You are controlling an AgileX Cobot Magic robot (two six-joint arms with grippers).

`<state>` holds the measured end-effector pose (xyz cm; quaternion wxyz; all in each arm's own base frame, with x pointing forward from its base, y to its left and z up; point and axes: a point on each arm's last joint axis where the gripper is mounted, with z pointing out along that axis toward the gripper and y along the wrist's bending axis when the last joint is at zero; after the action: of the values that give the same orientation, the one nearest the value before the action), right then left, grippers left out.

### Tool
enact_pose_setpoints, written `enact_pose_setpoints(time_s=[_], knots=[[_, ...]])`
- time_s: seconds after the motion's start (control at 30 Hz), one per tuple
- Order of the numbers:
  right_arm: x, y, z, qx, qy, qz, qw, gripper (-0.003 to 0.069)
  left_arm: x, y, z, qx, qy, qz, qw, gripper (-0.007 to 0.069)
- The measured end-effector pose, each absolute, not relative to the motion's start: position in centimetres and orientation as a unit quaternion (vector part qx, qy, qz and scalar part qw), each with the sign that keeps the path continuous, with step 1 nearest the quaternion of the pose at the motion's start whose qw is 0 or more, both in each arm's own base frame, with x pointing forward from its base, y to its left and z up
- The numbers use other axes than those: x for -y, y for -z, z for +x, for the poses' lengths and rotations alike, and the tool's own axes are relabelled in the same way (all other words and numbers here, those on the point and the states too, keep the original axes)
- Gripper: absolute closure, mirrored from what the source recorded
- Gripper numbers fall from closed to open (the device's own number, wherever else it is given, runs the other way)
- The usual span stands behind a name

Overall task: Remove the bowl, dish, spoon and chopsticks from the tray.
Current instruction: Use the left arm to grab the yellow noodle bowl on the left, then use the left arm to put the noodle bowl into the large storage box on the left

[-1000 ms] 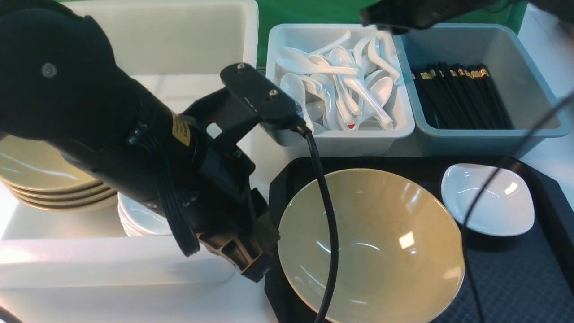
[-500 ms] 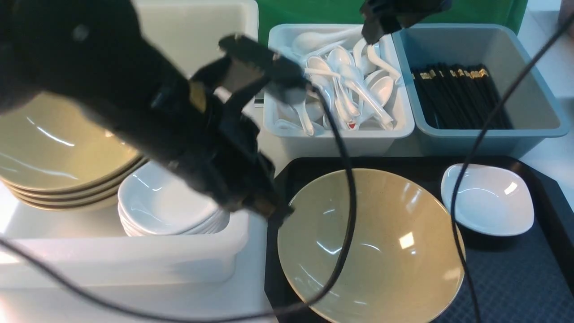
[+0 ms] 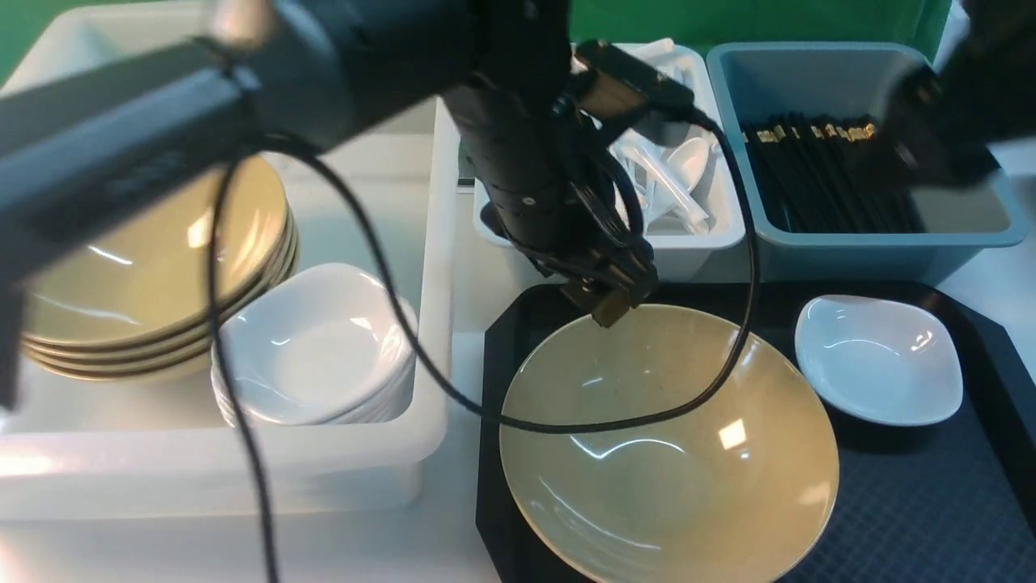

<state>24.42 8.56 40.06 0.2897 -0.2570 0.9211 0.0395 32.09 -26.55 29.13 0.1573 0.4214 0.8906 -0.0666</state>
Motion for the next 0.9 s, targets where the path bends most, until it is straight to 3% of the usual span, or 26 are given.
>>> enact_pose_setpoints(time_s=[0.23, 0.33, 0.43, 0.6, 0.63, 0.73, 0.77, 0.9], knots=[[-6.4, -39.0, 18.1, -0.905, -0.042, -0.250, 0.342, 0.0199, 28.0, -23.2, 34.7, -0.903, 0.026, 0.416, 0.103, 0.0139], [-5.9, -39.4, 16.4, -0.895, -0.043, -0.247, 0.369, 0.0202, 28.5, -21.0, 34.7, -0.908, 0.039, 0.412, 0.067, 0.0232], [-5.7, -39.8, 15.8, -0.886, -0.044, -0.245, 0.390, 0.0202, 28.8, -20.3, 34.5, -0.911, 0.052, 0.407, 0.048, 0.0420], [-5.6, -39.9, 15.6, -0.884, -0.046, -0.242, 0.396, 0.0202, 28.4, -24.4, 33.3, -0.907, 0.085, 0.407, 0.066, 0.0586], [-5.6, -39.9, 15.6, -0.885, -0.047, -0.242, 0.396, 0.0202, 28.3, -24.9, 33.2, -0.906, 0.086, 0.407, 0.072, 0.0603], [-6.0, -39.8, 15.7, -0.881, -0.062, -0.256, 0.392, 0.0210, 25.7, -31.3, 32.3, -0.900, 0.106, 0.397, 0.149, 0.0615], [-6.3, -39.8, 15.7, -0.880, -0.072, -0.263, 0.390, 0.0220, 24.9, -32.0, 32.4, -0.902, 0.107, 0.389, 0.155, 0.0615], [-8.4, -39.9, 16.5, -0.858, -0.139, -0.316, 0.379, 0.0363, 17.9, -39.3, 31.7, -0.909, 0.145, 0.309, 0.242, 0.0618]])
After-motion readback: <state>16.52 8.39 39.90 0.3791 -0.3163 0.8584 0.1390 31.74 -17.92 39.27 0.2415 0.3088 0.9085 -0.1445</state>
